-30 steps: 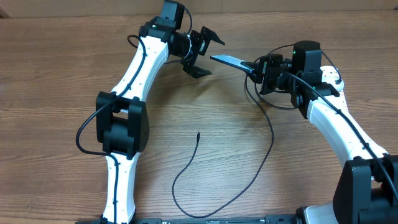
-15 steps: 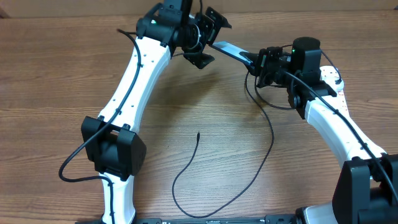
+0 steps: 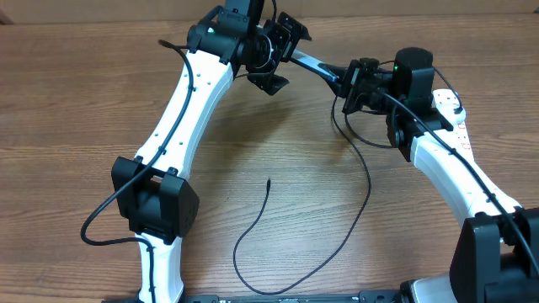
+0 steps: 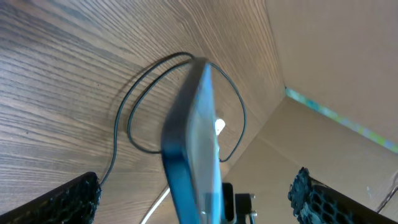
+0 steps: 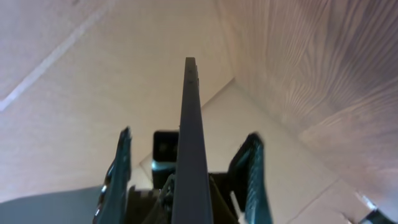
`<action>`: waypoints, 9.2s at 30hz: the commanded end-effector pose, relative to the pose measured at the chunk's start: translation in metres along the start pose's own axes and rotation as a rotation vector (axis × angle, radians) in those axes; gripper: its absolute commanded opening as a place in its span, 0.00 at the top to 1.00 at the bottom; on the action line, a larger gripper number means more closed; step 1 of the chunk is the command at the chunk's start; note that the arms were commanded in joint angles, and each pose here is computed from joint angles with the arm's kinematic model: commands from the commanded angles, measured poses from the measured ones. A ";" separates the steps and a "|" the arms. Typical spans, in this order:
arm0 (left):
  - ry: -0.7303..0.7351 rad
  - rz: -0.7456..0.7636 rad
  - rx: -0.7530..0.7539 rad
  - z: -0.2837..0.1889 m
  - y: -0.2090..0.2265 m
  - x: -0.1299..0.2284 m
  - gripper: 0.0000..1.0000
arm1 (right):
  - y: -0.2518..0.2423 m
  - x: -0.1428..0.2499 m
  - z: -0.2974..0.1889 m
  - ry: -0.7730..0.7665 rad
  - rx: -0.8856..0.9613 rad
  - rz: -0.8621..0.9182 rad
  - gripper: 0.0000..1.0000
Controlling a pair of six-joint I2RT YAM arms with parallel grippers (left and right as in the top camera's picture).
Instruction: Plug charger to phone and switch on socket
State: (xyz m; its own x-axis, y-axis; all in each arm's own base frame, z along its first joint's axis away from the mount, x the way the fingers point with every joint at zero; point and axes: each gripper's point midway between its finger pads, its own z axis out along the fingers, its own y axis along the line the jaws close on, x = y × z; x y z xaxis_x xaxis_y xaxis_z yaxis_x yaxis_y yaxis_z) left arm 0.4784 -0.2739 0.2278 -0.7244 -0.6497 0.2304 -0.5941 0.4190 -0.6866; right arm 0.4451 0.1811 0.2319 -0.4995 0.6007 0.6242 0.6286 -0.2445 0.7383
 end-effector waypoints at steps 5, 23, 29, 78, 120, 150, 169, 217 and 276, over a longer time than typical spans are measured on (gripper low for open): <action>-0.050 -0.071 0.006 -0.004 -0.003 -0.009 0.00 | 0.014 0.032 0.000 0.126 -0.021 -0.025 0.96; -0.049 -0.094 0.005 -0.004 -0.002 -0.008 0.17 | 0.005 0.046 0.007 0.160 0.005 -0.033 0.96; -0.049 -0.096 0.002 -0.004 -0.002 -0.008 0.38 | 0.006 0.046 0.007 0.161 0.003 -0.035 0.96; -0.016 0.159 0.042 -0.037 0.008 -0.057 0.96 | 0.016 0.055 -0.006 0.247 -0.072 -0.582 0.00; 0.200 0.562 0.333 -0.141 0.046 -0.101 0.96 | -0.148 0.036 -0.051 -0.233 0.784 -1.296 0.00; 0.206 0.564 0.329 -0.139 0.046 -0.098 0.96 | -0.288 0.027 0.017 -0.022 1.062 -1.258 0.04; 0.222 0.585 0.331 -0.132 0.040 -0.090 0.96 | -0.296 0.024 0.020 -0.017 1.103 -1.216 0.14; 0.238 0.621 0.474 -0.152 0.025 -0.092 0.96 | -0.221 0.043 0.039 0.447 0.839 -0.947 0.96; 0.153 0.657 0.661 -0.186 -0.036 -0.119 0.96 | -0.052 0.178 0.039 1.027 -0.051 -1.025 0.96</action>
State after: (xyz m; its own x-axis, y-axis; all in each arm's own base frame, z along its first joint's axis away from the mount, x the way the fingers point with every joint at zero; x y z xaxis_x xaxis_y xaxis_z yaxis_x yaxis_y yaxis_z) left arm 0.5214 -0.0950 0.3461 -0.9044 -0.2912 -0.3120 0.2561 0.2145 -0.9426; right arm 0.3526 0.3281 0.2661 -0.9187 -0.2772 -0.2813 -0.2695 -0.0806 0.9596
